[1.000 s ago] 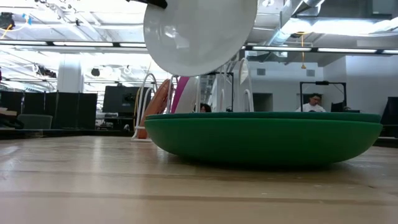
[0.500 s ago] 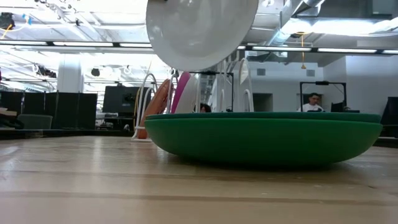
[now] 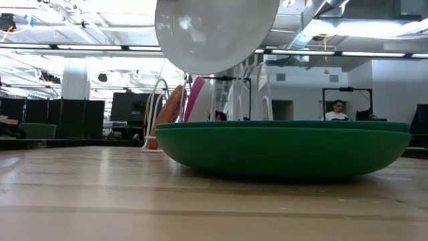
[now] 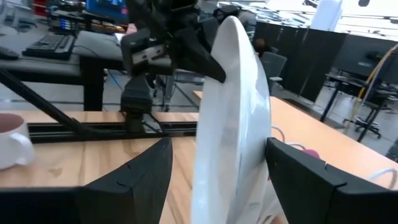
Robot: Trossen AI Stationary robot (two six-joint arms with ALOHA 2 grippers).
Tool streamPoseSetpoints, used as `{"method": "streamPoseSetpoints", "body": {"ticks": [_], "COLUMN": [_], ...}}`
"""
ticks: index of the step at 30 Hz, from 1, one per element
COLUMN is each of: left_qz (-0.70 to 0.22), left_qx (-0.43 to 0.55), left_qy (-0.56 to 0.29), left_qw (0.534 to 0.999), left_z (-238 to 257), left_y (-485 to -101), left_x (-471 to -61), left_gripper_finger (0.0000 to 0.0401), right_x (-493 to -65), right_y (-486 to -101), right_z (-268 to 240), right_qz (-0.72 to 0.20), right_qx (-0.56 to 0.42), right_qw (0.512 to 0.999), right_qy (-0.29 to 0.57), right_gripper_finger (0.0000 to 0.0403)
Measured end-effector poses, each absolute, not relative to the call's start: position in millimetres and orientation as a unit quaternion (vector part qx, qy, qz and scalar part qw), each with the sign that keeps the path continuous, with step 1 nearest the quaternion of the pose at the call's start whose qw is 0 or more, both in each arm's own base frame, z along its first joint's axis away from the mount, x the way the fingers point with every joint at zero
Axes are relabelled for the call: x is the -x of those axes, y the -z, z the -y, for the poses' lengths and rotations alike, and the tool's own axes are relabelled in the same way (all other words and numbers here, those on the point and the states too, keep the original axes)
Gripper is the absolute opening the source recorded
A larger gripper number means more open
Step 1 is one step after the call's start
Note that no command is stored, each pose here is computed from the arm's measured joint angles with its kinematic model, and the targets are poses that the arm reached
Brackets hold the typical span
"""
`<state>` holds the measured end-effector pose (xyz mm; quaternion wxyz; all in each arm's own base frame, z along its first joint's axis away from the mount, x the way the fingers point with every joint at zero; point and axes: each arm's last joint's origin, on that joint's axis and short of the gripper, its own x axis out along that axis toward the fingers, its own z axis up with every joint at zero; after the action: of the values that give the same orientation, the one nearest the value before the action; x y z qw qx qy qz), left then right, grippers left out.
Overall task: Sort dishes
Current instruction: Put the white plate in the dish rack
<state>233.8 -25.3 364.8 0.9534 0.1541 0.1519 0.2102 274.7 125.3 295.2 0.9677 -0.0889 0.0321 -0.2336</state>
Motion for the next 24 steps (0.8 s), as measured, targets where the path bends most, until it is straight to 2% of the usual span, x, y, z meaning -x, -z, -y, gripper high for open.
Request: {"method": "streamPoseSetpoints", "body": {"ticks": [6,10,19,21,24], "left_qz": [-0.136,-0.132,-0.127,-0.124,-0.124], "left_qx": [-0.12,-0.113,-0.113,-0.111,-0.104], "left_qy": [-0.215,-0.216,-0.211,-0.214,-0.208], "left_qw": [0.96,0.961,0.963,0.963,0.965], "left_z": [25.4,25.5,25.8,25.3,25.7], "left_y": [-366.6,-367.2,-368.0,-368.6,-368.2], "left_x": [-234.3,-234.4,-234.7,-234.9,-235.2], "left_gripper_finger": [0.0,0.0,0.0,0.0,0.0], "right_x": [-273.6,-273.2,-271.9,-271.6,-271.0], "right_y": [-293.7,-293.9,-294.3,-294.8,-292.6], "right_z": [-123.4,-122.8,-120.3,-119.0,-119.1], "right_qz": [-0.037,-0.037,-0.034,-0.031,-0.034], "right_qx": [0.082,0.08,0.068,0.058,0.052], "right_qw": [0.959,0.955,0.943,0.938,0.934], "right_qy": [0.27,0.282,0.325,0.341,0.351], "right_gripper_finger": [0.0241,0.0189,0.0032,0.0015,0.0014]}}
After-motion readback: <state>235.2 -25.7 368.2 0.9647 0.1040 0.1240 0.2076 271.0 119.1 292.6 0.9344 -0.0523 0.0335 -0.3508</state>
